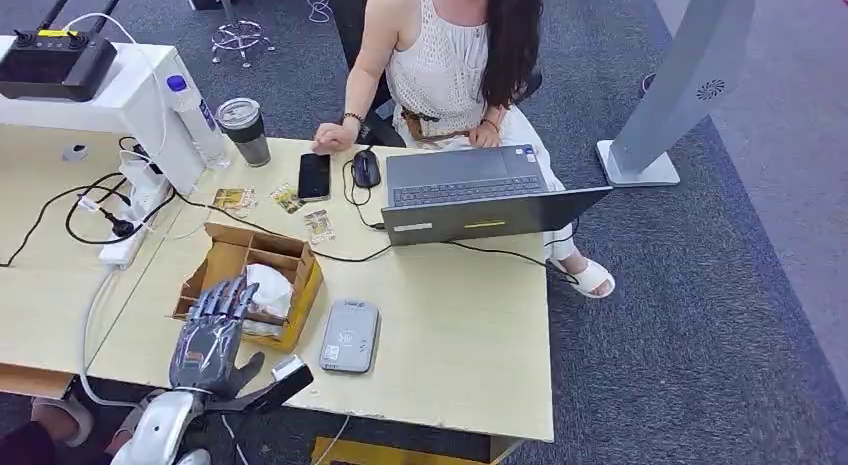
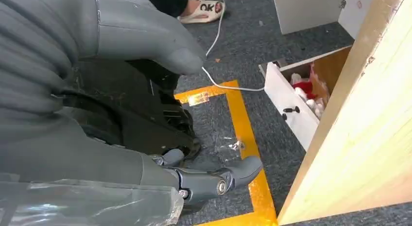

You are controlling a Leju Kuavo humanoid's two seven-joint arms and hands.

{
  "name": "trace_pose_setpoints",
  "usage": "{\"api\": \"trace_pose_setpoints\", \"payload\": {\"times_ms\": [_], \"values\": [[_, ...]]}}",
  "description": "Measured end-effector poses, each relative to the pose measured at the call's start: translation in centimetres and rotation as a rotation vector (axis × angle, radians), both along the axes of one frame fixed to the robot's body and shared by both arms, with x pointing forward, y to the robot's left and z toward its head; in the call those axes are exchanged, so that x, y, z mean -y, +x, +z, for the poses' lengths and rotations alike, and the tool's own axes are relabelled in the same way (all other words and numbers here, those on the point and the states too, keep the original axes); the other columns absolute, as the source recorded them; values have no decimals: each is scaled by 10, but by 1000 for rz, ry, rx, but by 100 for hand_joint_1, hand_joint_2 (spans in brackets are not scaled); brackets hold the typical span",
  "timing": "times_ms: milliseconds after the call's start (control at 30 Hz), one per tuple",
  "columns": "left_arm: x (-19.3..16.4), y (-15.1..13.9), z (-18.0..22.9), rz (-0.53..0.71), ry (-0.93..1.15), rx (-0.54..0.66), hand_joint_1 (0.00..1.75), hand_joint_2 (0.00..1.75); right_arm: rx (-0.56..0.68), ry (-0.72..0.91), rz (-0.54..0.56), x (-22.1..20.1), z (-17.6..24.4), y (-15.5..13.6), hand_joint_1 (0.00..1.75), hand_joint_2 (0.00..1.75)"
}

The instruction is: Pass the card to the sensor for recognition and then transmit it.

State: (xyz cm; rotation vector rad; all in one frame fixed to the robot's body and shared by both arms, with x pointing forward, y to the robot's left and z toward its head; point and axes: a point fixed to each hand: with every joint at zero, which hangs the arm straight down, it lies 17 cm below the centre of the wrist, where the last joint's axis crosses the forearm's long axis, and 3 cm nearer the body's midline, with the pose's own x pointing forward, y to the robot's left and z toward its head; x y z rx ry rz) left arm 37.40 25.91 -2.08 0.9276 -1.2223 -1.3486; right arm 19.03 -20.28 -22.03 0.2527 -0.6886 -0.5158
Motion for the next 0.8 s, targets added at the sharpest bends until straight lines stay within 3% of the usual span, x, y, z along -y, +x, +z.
{"api": "trace_pose_setpoints", "payload": {"times_ms": [800], "values": [[-5, 0, -3, 18, -5, -17, 175, 175, -2, 2, 5, -1, 0, -1, 0, 175]]}}
